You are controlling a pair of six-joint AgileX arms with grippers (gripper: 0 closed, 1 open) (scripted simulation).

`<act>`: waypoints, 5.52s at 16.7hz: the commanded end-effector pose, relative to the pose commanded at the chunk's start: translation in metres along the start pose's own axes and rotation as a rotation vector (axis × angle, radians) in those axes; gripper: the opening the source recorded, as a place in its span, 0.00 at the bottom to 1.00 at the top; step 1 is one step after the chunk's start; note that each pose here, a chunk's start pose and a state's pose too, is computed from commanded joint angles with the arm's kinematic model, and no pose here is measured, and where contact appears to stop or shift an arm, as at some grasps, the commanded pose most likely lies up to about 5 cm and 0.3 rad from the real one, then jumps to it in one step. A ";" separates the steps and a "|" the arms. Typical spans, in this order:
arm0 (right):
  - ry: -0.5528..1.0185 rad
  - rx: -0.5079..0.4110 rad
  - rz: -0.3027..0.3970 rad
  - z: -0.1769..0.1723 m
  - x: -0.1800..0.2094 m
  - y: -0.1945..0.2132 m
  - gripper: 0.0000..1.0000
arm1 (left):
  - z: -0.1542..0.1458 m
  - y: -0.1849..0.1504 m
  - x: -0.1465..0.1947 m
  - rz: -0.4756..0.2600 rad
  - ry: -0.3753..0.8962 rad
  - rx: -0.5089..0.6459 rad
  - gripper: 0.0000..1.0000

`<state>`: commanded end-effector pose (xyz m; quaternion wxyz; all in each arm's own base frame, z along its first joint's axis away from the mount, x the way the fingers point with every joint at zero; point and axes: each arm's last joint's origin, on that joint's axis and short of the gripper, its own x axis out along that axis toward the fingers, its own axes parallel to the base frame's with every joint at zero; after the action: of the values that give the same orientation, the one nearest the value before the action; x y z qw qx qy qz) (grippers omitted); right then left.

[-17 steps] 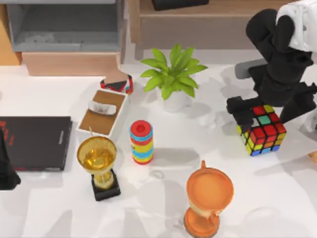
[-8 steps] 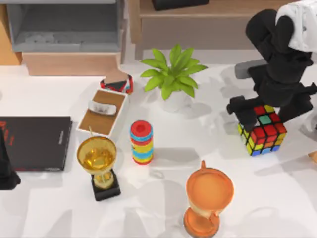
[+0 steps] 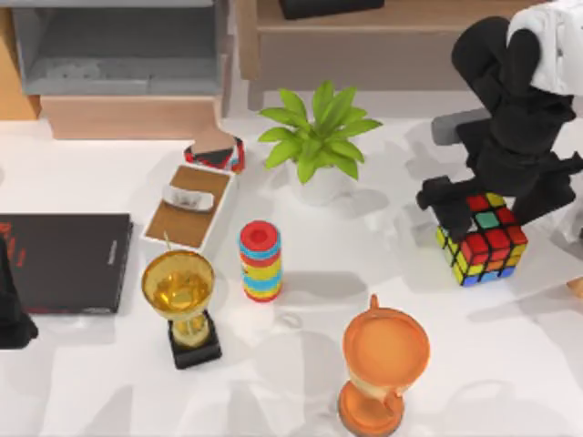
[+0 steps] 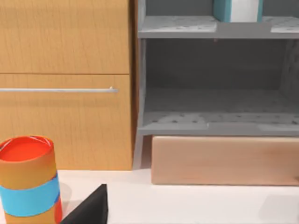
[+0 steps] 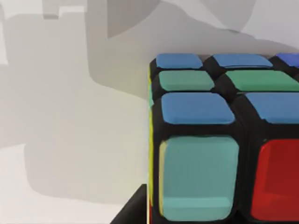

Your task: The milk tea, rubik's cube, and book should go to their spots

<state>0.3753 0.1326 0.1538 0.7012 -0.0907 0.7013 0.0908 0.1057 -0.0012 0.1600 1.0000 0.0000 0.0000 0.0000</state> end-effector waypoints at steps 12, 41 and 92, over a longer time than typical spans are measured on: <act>0.002 0.005 0.000 0.000 -0.029 -0.001 0.00 | 0.000 0.000 0.000 0.000 0.000 0.000 1.00; -1.609 0.216 -0.202 -0.010 -0.256 0.049 0.00 | 0.000 0.000 0.000 0.000 0.000 0.000 1.00; -1.561 0.213 -0.217 0.056 -0.243 0.037 1.00 | 0.000 0.000 0.000 0.000 0.000 0.000 1.00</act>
<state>0.4199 0.1829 0.3964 1.0000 -0.0010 -0.0004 -0.0083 0.1057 -0.0012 0.1600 1.0000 0.0000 0.0000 0.0000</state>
